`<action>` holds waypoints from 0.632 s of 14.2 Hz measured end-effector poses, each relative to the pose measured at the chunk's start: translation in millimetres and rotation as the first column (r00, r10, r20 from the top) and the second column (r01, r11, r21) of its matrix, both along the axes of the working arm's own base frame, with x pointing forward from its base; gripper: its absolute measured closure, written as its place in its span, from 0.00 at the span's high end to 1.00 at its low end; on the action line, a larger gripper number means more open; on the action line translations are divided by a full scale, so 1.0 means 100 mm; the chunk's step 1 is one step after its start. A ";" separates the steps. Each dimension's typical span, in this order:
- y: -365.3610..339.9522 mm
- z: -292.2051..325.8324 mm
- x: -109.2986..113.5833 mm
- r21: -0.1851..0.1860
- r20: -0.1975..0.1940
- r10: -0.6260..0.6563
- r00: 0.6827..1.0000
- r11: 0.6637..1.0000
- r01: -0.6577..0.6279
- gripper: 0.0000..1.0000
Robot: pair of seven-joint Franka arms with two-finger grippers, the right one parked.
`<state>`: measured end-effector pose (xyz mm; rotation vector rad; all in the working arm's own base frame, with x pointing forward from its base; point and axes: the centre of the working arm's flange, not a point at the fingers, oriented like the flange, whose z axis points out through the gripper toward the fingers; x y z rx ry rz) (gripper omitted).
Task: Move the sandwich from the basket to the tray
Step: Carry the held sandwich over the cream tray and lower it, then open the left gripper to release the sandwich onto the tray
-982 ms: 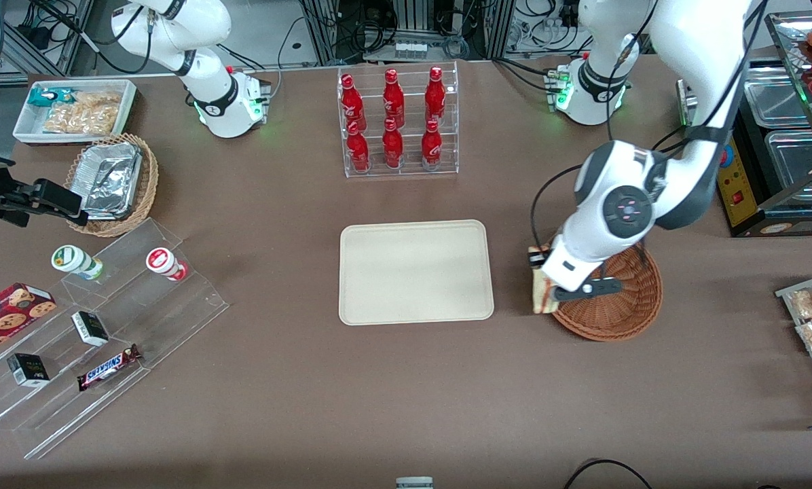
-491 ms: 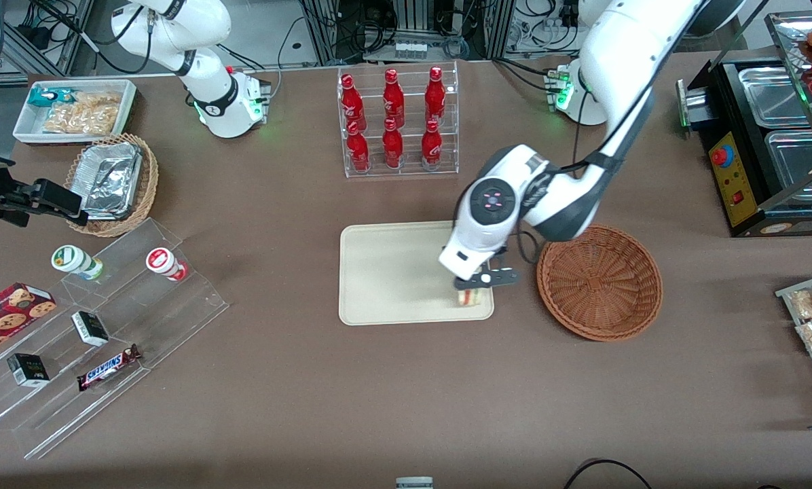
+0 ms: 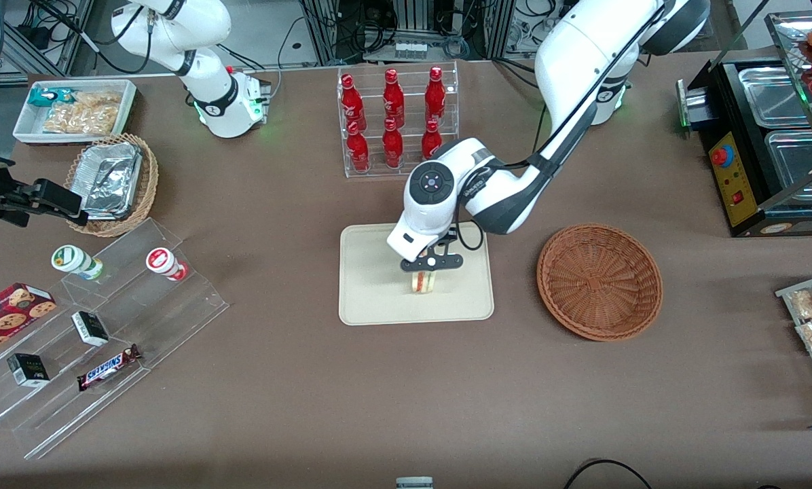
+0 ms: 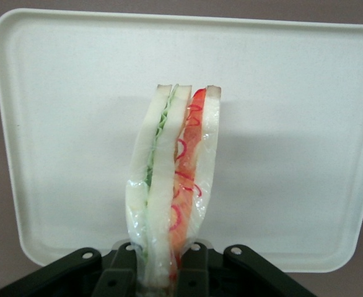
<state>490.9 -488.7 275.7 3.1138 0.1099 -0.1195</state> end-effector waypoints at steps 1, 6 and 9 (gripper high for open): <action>-0.01 -0.09 0.00 0.012 0.013 0.010 1.000 1.000 -0.010 0.15; -0.07 -0.39 -0.08 0.066 0.051 0.077 0.996 0.995 -0.080 0.15; -0.11 -0.43 -0.08 0.048 0.057 0.089 0.994 0.995 -0.092 0.15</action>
